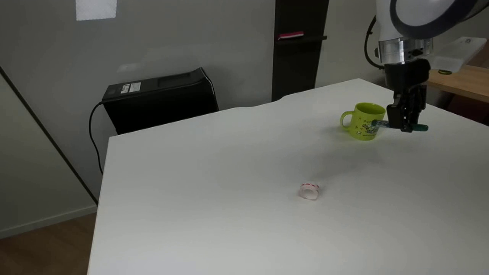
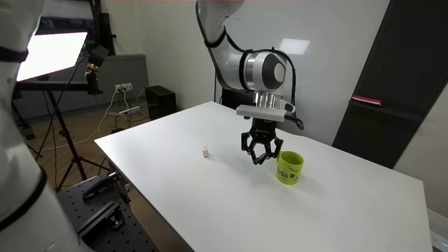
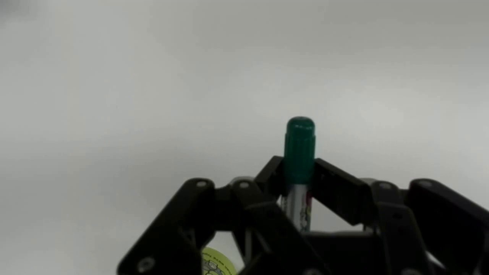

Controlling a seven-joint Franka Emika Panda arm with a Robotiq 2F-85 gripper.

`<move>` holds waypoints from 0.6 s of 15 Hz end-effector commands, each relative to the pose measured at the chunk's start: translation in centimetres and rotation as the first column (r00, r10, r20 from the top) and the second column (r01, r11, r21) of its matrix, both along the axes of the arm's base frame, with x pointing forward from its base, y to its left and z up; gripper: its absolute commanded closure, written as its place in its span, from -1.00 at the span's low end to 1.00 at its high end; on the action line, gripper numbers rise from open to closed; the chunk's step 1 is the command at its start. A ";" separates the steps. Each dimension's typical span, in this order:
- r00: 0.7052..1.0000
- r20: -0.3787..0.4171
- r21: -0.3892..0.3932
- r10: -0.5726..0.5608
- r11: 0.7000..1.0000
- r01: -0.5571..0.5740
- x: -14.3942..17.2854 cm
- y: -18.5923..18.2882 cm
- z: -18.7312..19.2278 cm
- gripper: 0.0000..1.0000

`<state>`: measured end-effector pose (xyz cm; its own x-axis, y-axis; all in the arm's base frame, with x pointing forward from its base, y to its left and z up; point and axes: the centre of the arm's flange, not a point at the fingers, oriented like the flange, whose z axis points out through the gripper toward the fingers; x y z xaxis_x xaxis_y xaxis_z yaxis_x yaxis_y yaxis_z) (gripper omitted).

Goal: Pick up the pen from the table and put it in the cup.

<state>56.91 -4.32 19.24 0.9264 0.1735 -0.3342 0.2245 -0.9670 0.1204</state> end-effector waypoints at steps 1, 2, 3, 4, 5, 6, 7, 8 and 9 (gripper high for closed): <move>0.996 -0.037 -0.012 -0.086 0.996 0.086 1.5 -1.1 1.7 0.88; 0.994 -0.042 -0.015 -0.101 0.995 0.101 1.7 -1.5 1.8 0.88; 0.992 -0.054 -0.015 -0.116 0.993 0.115 2.0 -2.0 1.9 0.88; 0.990 -0.061 -0.017 -0.129 0.992 0.128 2.2 -2.5 2.0 0.88; 0.987 -0.065 -0.019 -0.144 0.990 0.143 2.5 -3.1 1.9 0.88; 0.985 -0.073 -0.018 -0.157 0.988 0.156 2.7 -3.5 1.9 0.88; 0.983 -0.078 -0.019 -0.169 0.986 0.168 3.0 -4.0 1.7 0.88; 0.980 -0.082 -0.023 -0.180 0.984 0.179 3.4 -4.5 1.6 0.88; 0.978 -0.085 -0.027 -0.189 0.982 0.187 3.9 -4.9 1.5 0.88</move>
<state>58.48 -8.17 20.90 0.9139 0.0557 -0.4022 0.1101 -0.9874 0.1135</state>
